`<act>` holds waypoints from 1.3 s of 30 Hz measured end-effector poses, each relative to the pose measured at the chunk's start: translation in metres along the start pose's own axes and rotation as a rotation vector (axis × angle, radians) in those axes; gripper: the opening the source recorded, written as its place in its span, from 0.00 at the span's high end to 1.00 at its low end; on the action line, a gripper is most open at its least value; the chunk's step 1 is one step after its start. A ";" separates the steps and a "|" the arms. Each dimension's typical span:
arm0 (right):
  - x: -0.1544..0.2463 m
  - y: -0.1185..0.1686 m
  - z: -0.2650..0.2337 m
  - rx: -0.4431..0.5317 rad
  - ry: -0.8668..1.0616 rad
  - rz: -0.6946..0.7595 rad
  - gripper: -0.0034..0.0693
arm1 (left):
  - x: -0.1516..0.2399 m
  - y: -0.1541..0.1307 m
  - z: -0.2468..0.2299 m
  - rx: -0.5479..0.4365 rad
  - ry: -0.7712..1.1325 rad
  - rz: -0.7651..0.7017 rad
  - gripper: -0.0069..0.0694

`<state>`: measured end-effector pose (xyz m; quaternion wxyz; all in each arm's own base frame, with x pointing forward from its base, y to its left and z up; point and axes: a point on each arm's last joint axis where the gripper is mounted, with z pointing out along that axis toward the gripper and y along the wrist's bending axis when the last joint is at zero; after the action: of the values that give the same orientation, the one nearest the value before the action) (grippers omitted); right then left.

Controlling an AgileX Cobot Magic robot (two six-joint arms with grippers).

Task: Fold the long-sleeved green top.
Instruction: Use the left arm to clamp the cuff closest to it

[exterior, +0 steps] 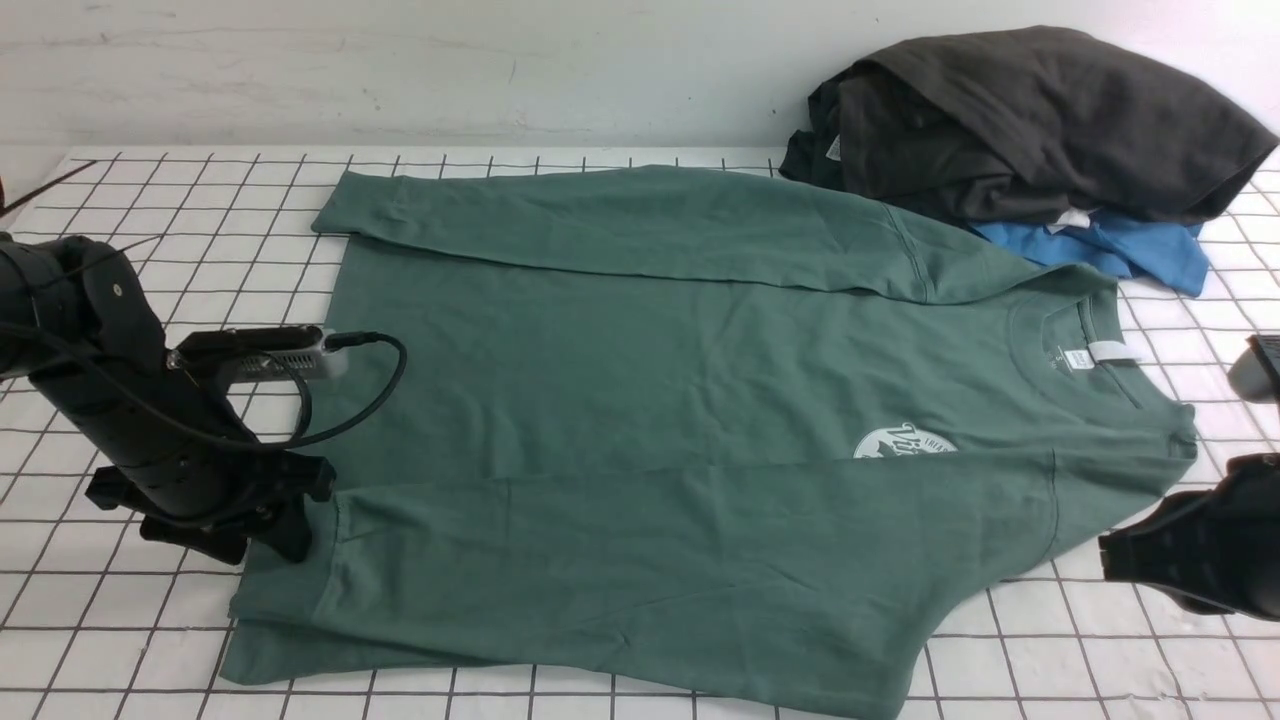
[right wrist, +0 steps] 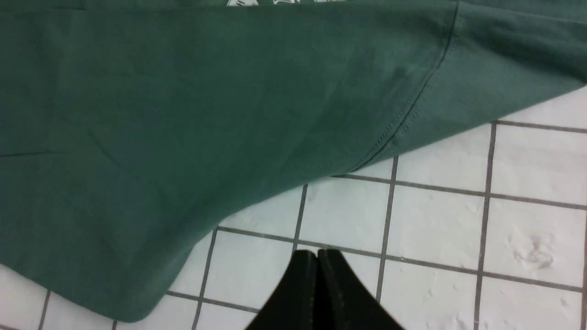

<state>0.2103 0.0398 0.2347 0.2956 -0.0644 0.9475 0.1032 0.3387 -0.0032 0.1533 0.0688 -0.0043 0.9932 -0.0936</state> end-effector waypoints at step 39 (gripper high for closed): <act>-0.001 0.000 0.000 0.000 -0.007 0.003 0.97 | -0.006 -0.006 -0.020 -0.013 -0.118 0.005 0.46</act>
<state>0.2108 0.0399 0.2351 0.2986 -0.0627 0.9466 0.1040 0.3417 -0.0058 0.1745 0.1275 -0.0077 0.9880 -0.0865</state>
